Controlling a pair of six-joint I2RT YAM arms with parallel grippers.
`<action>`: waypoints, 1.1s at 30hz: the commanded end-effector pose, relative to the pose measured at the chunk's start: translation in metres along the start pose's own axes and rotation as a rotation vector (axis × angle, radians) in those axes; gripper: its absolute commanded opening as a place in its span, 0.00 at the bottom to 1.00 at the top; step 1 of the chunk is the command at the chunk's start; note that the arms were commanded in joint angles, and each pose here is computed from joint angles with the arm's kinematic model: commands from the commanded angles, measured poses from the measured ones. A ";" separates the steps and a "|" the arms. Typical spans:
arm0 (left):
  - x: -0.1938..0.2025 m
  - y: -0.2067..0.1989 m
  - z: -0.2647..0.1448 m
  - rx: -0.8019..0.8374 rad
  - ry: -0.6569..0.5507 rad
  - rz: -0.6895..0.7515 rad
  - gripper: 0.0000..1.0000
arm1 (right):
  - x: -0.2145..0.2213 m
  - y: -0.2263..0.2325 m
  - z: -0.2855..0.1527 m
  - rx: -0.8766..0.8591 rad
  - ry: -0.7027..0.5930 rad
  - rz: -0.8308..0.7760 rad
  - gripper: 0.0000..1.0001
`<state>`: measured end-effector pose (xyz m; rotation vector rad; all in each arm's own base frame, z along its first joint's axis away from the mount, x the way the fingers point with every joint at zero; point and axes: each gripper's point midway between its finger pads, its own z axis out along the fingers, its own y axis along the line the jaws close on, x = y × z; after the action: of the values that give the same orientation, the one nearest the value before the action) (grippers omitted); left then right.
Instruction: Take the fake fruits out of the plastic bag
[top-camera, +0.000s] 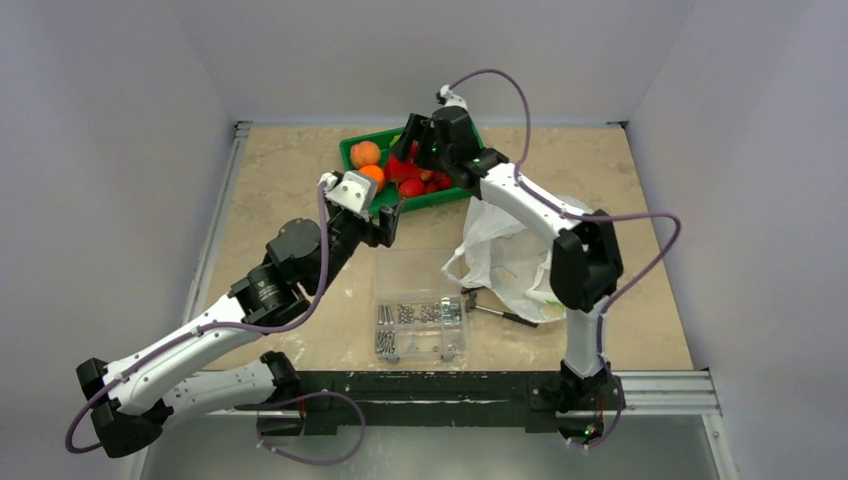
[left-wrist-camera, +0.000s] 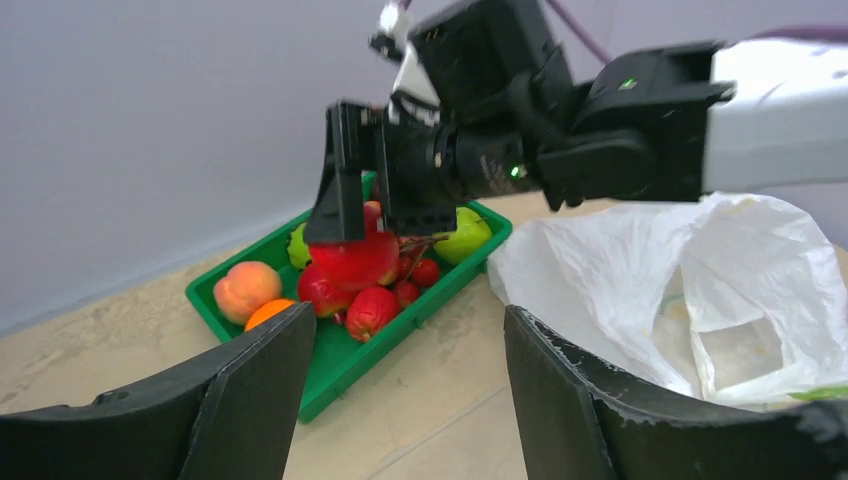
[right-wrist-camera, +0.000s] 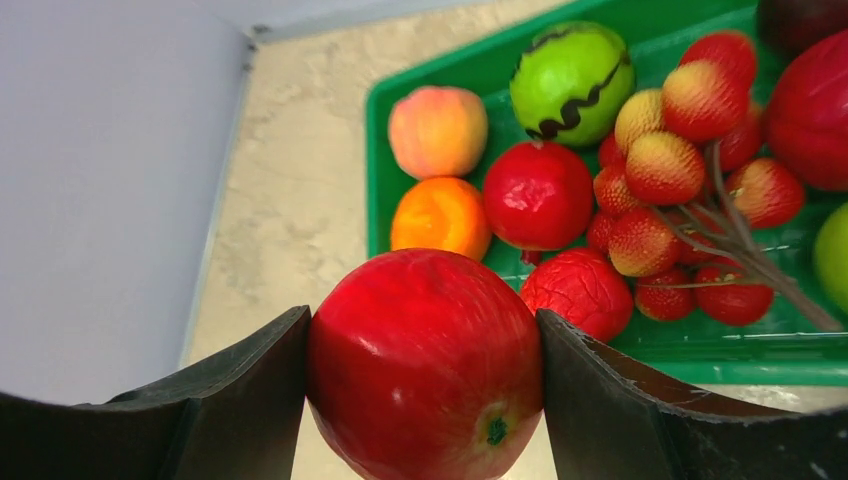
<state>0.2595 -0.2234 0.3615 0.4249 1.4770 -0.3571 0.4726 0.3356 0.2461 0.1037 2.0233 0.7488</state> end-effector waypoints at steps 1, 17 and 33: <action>-0.017 0.022 -0.004 -0.096 -0.067 -0.019 0.68 | 0.027 0.005 0.027 0.063 0.080 -0.023 0.09; -0.012 0.022 0.003 -0.082 -0.043 -0.040 0.68 | 0.101 -0.029 0.103 0.269 0.129 -0.228 0.26; -0.006 0.025 0.009 -0.084 -0.019 -0.070 0.67 | 0.063 0.020 0.073 0.172 0.085 -0.295 0.93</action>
<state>0.2783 -0.2083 0.3548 0.3395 1.5120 -0.3191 0.4919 0.4004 0.0827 -0.1095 2.2687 0.3145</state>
